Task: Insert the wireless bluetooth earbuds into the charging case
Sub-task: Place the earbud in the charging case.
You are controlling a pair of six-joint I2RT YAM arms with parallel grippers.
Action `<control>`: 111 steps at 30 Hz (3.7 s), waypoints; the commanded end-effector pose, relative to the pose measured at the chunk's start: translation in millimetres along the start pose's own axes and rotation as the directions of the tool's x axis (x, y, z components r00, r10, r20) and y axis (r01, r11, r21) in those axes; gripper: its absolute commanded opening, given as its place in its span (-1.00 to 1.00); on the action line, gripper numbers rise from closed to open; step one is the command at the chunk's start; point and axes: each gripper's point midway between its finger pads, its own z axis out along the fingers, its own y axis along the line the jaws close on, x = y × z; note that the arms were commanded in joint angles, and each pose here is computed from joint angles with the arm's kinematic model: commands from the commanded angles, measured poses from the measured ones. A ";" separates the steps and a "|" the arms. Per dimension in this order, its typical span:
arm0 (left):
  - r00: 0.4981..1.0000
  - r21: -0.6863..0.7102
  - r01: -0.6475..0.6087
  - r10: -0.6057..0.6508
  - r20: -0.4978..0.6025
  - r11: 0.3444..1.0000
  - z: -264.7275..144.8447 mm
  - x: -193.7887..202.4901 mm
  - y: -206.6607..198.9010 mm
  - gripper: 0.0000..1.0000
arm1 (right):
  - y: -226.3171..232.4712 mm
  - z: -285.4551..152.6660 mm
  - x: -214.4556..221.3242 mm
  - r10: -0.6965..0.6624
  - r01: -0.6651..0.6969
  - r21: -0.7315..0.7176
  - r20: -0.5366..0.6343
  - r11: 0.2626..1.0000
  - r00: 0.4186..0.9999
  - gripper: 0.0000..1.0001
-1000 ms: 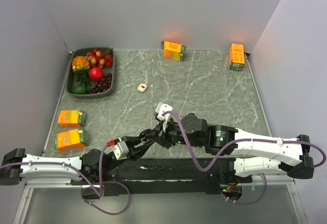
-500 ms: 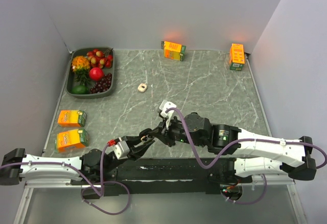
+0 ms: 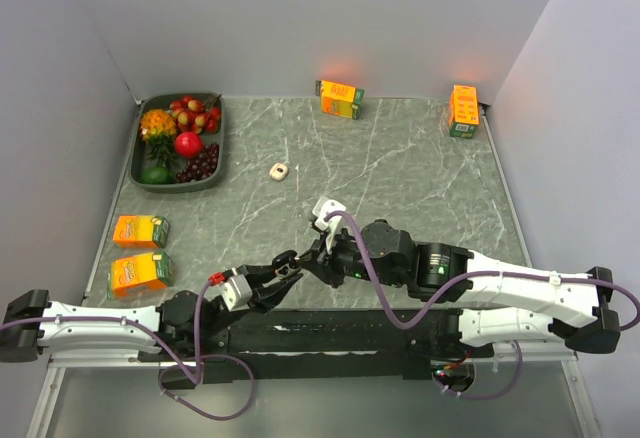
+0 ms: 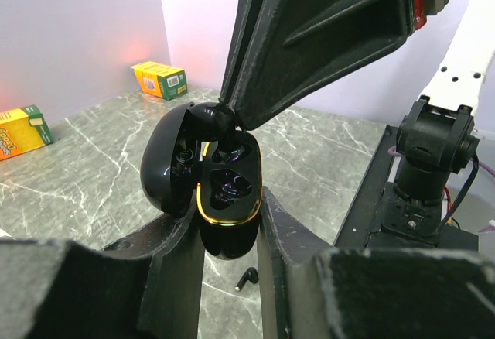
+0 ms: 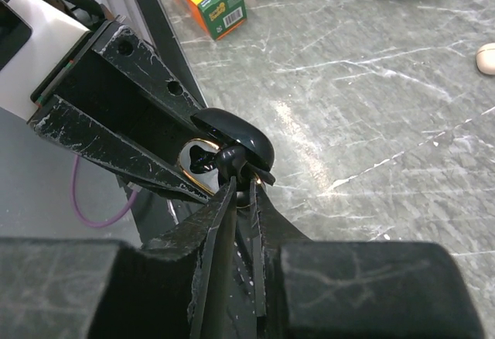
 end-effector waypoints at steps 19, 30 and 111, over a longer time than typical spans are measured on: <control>0.994 -0.009 0.055 -0.054 0.097 0.998 6.3 -34.3 1.2 -0.99 | 0.7 -1.9 -48.9 -0.025 0.024 0.008 0.134 1.000 0.991 -0.53; 0.993 -0.006 0.059 -0.058 0.099 0.998 4.9 -34.2 1.1 -0.98 | 4.3 5.3 -46.5 -0.025 0.026 -0.014 0.110 1.000 0.994 -0.55; 0.993 -0.026 0.060 -0.057 0.099 0.998 6.1 -37.0 4.6 -0.99 | 9.1 -8.0 -53.5 0.038 -0.037 -0.028 0.047 0.999 0.998 -0.10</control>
